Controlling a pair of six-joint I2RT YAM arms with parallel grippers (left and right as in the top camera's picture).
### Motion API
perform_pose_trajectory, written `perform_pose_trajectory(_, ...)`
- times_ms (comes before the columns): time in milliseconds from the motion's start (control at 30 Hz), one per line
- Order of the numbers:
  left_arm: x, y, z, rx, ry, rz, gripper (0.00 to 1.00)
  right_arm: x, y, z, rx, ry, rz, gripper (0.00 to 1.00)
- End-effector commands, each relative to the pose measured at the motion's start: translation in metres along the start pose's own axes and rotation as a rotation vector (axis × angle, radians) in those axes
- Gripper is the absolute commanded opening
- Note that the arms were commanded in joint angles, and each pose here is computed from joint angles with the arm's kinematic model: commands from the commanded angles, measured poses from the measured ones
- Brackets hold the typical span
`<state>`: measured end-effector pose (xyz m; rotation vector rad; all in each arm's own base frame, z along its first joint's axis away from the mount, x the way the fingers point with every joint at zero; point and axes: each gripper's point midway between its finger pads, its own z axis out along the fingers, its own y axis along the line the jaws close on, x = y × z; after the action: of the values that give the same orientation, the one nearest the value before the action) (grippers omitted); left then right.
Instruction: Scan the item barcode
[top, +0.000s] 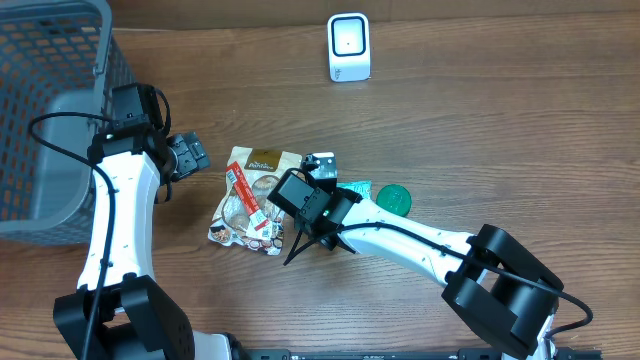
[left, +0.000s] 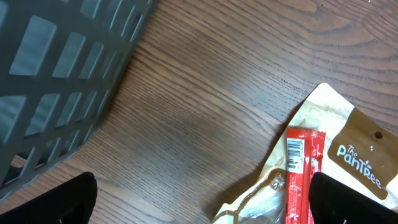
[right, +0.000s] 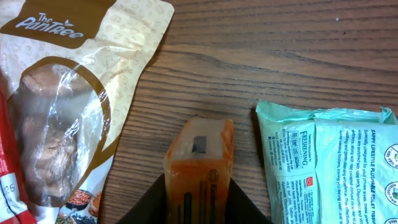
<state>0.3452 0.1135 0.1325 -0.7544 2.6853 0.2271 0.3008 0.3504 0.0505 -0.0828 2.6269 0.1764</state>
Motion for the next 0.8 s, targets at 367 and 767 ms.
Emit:
perform_pose_trajectory(367,-0.003,0.001,-0.004,-0.009,-0.016,0.011,1.00,-0.006,-0.005,-0.005,0.004,-0.023,0.022,0.26)
perform_pose_trajectory(767,-0.003,0.001,-0.004,-0.009,-0.016,0.011,1.00,0.003,-0.004,0.010,0.014,-0.001,0.013,0.32)
